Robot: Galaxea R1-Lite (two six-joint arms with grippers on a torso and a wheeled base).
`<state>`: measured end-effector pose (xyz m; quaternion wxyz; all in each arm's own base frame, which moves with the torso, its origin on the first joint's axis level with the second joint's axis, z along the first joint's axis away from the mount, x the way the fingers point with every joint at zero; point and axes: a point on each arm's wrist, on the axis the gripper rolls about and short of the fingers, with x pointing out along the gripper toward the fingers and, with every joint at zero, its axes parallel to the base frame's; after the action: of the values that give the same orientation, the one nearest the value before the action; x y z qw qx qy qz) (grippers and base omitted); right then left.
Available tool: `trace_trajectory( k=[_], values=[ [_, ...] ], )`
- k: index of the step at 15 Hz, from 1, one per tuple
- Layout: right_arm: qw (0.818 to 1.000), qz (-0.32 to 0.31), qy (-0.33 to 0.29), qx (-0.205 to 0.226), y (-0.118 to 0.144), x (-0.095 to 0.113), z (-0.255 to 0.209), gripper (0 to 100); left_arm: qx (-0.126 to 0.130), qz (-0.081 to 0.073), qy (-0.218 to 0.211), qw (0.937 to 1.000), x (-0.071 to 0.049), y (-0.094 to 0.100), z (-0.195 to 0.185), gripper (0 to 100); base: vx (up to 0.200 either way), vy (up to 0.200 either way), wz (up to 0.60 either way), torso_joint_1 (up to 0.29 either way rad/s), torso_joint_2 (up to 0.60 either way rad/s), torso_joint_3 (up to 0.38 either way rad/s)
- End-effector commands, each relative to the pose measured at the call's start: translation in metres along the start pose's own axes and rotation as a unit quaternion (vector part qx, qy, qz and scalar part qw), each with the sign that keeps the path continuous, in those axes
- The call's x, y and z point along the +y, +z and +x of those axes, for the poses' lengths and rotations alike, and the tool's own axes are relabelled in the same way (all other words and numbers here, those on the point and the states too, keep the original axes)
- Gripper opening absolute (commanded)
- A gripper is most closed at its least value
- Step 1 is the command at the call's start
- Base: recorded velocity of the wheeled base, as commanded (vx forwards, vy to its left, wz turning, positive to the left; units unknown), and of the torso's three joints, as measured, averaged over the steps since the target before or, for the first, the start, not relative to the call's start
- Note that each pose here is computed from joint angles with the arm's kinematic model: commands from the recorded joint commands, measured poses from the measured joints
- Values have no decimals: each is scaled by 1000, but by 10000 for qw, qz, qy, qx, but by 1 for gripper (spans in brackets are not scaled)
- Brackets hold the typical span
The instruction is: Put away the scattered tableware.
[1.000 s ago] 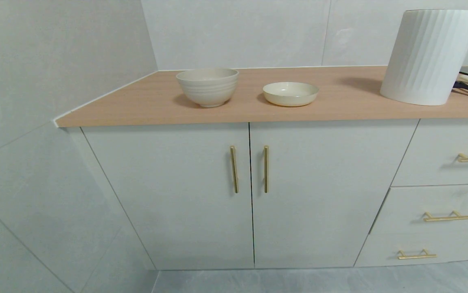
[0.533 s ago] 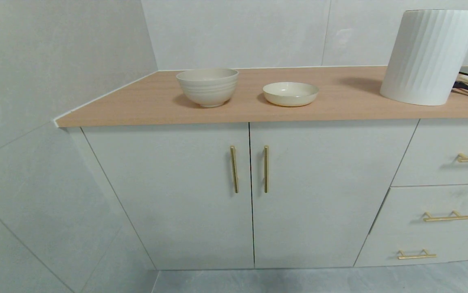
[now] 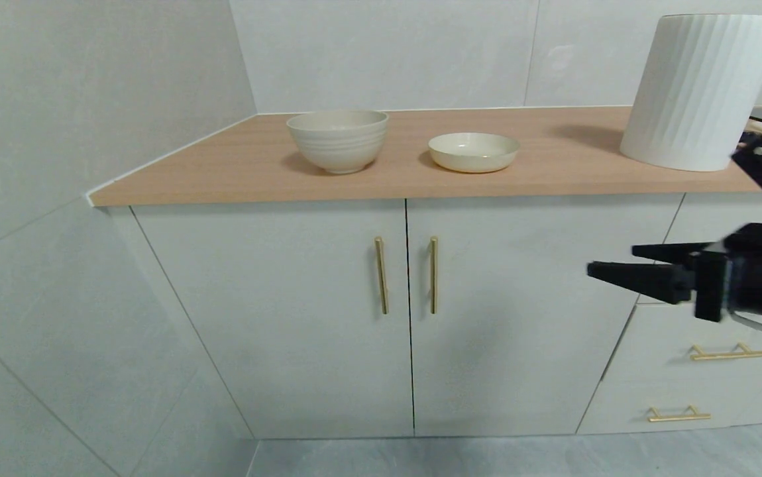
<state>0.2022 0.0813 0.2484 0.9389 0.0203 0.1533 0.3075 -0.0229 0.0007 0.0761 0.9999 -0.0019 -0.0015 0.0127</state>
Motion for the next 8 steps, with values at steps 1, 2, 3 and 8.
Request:
trace_trajectory(
  k=[1, 2, 3, 8],
  values=[
    [9975, 60, 474, 519, 1, 6, 85, 100, 7, -4, 4, 10000, 0, 0, 0, 100, 0, 0, 0, 0, 0, 0],
    [9963, 12, 644, 562, 4, 13, 112, 100, 7, -4, 4, 10000, 0, 0, 0, 100, 0, 0, 0, 0, 0, 0],
    [9957, 20, 697, 603, 3, 16, 121, 100, 7, -4, 4, 10000, 0, 0, 0, 100, 0, 0, 0, 0, 0, 0],
    [9910, 453, 905, 881, -30, 28, 174, 100, 7, -4, 4, 10000, 0, 0, 0, 100, 0, 0, 0, 0, 0, 0]
  ],
)
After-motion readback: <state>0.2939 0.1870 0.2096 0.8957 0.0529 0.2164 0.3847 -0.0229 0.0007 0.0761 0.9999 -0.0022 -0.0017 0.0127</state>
